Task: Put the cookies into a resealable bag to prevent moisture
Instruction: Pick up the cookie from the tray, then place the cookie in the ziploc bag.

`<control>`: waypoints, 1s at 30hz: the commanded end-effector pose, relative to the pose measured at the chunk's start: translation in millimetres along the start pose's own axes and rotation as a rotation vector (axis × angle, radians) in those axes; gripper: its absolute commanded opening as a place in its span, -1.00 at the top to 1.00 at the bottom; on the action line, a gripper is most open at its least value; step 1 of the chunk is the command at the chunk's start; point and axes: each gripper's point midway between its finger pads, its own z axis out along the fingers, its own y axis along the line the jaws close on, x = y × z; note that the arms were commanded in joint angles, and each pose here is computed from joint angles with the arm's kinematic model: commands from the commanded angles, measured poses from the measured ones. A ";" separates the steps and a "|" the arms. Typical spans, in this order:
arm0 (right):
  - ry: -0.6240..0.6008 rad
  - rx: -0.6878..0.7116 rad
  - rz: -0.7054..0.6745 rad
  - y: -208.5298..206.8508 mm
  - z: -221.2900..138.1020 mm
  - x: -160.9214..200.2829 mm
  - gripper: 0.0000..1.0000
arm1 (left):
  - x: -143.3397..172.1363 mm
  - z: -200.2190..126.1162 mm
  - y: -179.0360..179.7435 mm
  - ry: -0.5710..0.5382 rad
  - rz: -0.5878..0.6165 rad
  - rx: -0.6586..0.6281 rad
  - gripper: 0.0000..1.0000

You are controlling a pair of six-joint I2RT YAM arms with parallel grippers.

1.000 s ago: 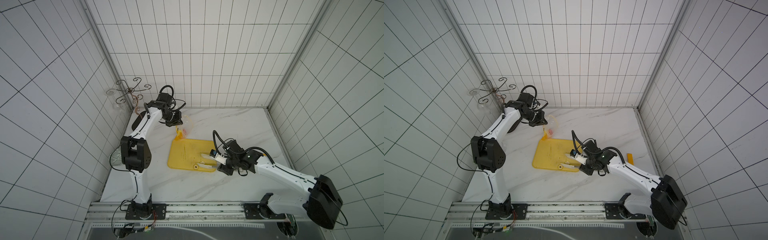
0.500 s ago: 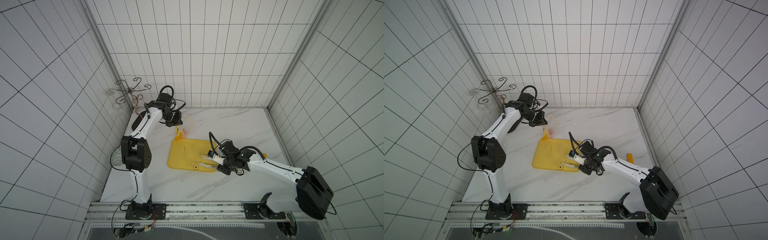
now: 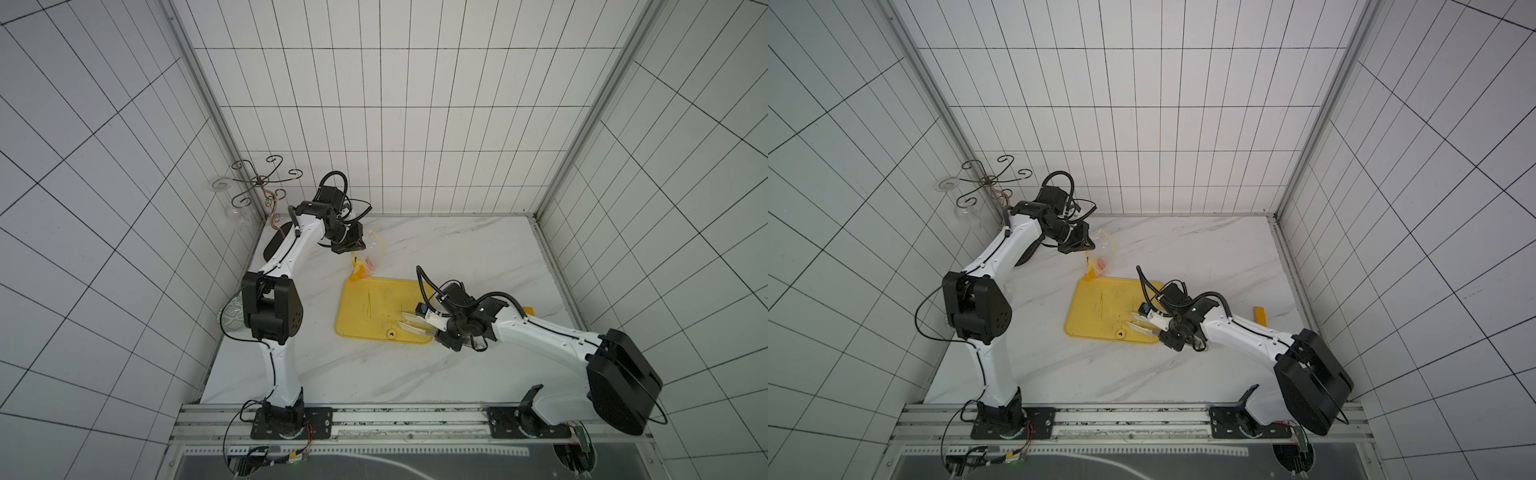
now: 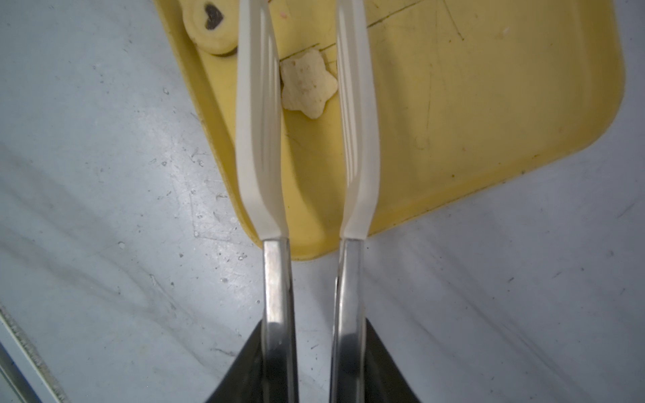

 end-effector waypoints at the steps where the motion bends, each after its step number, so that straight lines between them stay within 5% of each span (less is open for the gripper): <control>1: -0.007 0.013 -0.015 -1.1 -7.7 -4.0 0.24 | 0.2 2.8 0.5 0.007 0.014 -0.012 1.00; 15: -0.206 0.126 0.053 -37.0 -71.0 -52.1 0.24 | 0.2 8.0 -1.9 0.014 0.019 -0.011 1.00; 25: -0.479 0.244 0.071 -89.3 -162.3 -136.8 0.25 | 2.0 9.0 -4.2 0.020 0.022 -0.006 1.00; 30: -0.567 0.254 0.052 -103.4 -178.0 -174.4 0.25 | 3.0 7.4 -8.1 0.019 0.027 0.003 1.00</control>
